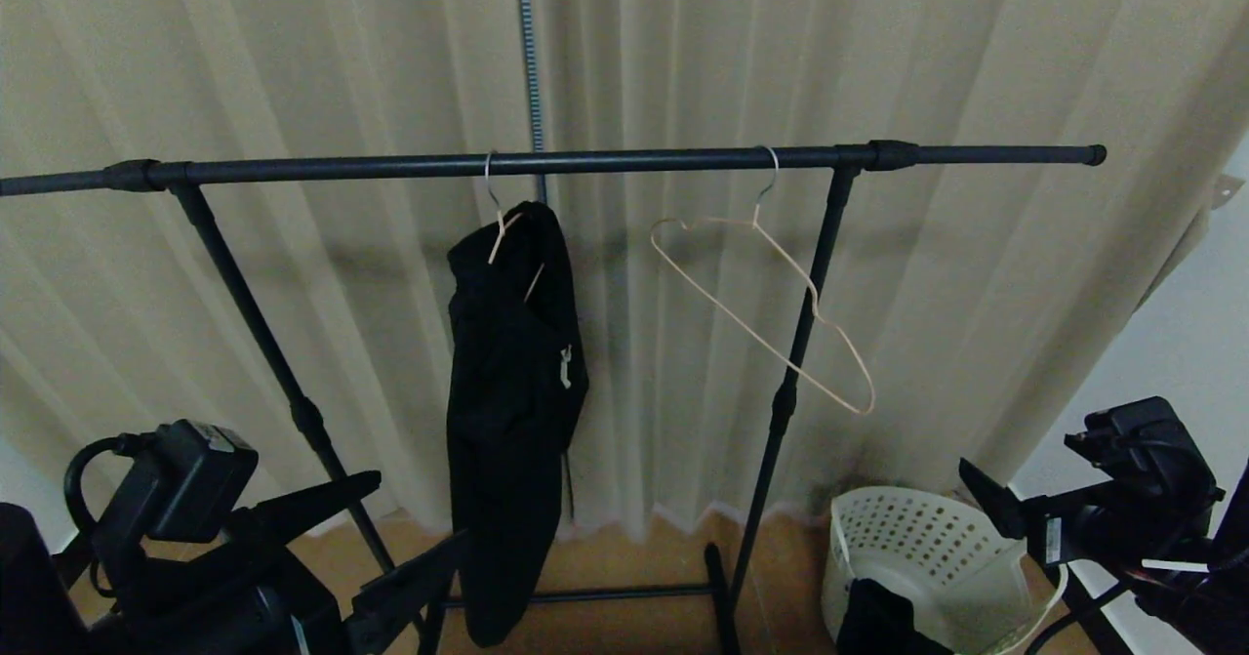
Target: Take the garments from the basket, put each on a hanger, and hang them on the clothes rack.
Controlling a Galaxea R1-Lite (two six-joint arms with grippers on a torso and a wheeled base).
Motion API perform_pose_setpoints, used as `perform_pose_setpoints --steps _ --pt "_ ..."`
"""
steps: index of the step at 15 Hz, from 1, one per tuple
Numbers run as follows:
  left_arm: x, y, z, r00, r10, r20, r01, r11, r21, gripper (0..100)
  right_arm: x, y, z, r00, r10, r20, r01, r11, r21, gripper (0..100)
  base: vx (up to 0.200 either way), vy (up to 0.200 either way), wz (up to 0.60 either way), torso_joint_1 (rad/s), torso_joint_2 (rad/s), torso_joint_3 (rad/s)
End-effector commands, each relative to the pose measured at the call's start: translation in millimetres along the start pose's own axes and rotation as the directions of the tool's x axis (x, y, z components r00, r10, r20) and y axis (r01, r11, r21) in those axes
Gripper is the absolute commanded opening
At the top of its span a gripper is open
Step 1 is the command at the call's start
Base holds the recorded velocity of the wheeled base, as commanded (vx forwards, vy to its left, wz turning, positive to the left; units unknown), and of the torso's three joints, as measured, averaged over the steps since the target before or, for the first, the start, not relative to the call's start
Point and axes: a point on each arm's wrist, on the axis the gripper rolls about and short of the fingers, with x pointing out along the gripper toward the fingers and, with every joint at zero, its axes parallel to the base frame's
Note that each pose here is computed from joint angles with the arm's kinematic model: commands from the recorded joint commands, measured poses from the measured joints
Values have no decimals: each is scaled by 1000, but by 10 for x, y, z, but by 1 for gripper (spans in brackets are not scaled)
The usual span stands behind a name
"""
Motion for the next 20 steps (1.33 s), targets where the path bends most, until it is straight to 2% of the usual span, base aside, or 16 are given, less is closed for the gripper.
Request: perform_pose_setpoints --steps 1,7,10,13,20 --pt "-31 -4 -3 1000 -1 7 1 1000 0 100 5 2 -10 1000 1 -7 -1 1000 -1 100 0 0 0 -163 369 212" --pt "-66 -4 -65 1000 0 -15 0 1000 0 100 -8 -73 -12 999 -36 -10 36 999 13 100 0 0 0 -187 435 250" --pt "-66 -4 -71 1000 -2 -18 2 1000 -2 100 -23 32 28 1000 18 18 -18 1000 -8 100 0 0 0 -232 551 326" --pt "-76 -4 -94 1000 -1 -27 1 1000 -3 100 -10 144 13 997 70 7 -70 997 -28 100 0 0 0 -214 535 326" --pt "-109 -7 -127 999 -4 -35 4 1000 -2 100 6 155 -6 997 74 -4 -74 997 -32 100 0 0 0 -182 513 325"
